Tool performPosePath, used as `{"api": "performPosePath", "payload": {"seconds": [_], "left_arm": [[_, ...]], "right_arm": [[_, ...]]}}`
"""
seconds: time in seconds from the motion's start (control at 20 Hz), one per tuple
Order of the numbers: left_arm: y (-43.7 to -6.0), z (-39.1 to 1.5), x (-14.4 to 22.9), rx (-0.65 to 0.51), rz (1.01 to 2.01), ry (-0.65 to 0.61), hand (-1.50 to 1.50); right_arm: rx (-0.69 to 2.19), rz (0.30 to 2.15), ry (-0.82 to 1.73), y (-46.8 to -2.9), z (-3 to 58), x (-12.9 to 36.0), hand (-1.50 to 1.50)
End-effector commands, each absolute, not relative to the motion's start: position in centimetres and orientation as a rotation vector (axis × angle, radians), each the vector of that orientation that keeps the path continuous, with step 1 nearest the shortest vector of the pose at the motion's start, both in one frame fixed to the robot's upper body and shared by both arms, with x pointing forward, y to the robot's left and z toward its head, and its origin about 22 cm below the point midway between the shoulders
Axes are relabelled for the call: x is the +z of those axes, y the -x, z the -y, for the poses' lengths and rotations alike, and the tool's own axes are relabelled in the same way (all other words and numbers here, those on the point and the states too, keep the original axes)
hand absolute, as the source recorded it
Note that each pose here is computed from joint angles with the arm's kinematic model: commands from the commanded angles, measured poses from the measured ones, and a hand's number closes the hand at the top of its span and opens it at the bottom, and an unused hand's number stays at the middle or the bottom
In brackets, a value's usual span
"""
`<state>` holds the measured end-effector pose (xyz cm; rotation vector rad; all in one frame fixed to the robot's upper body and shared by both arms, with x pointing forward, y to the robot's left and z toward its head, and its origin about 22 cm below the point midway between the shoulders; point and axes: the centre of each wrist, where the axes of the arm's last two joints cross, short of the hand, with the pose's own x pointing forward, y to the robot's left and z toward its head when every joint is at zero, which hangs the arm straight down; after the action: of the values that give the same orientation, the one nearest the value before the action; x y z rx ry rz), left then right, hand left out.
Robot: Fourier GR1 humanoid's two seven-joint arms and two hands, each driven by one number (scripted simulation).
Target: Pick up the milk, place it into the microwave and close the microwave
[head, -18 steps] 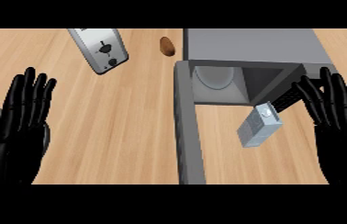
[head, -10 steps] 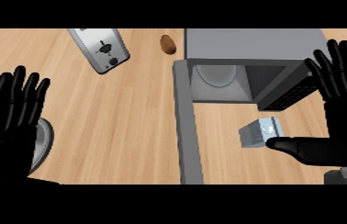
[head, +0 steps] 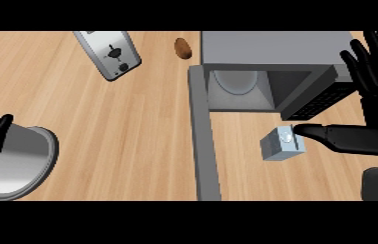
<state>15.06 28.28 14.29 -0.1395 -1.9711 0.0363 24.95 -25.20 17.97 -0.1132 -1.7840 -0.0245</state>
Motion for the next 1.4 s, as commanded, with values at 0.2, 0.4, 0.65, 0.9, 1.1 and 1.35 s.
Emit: {"api": "performPosePath", "payload": {"seconds": [0.2, 0.4, 0.65, 0.9, 1.1, 1.35], "left_arm": [[-10.7, -29.8, 14.7, 0.022, 1.979, 0.158, -1.50], [-10.2, -31.2, 14.8, 0.048, 1.968, 0.143, -1.50], [-8.5, -31.4, 14.1, 0.041, 1.977, 0.129, -1.50], [-7.6, -31.4, 14.2, 0.026, 1.978, 0.144, -1.50], [-8.0, -31.4, 14.0, 0.037, 1.978, 0.144, -1.50], [-7.7, -31.8, 13.2, 0.032, 1.959, 0.141, -1.50]], "right_arm": [[-0.035, 1.705, 0.181, -24.4, 25.3, 15.4, -1.50], [-0.047, 1.657, 0.226, -24.3, 27.1, 12.2, -1.50], [-0.081, 1.597, 0.301, -24.4, 28.8, 9.9, -1.50], [-0.091, 1.522, 0.385, -24.3, 29.4, 5.2, -1.50], [-0.086, 1.482, 0.363, -22.8, 28.1, 3.1, -1.50], [-0.079, 1.445, 0.378, -21.2, 29.4, 0.5, -1.50]]}}
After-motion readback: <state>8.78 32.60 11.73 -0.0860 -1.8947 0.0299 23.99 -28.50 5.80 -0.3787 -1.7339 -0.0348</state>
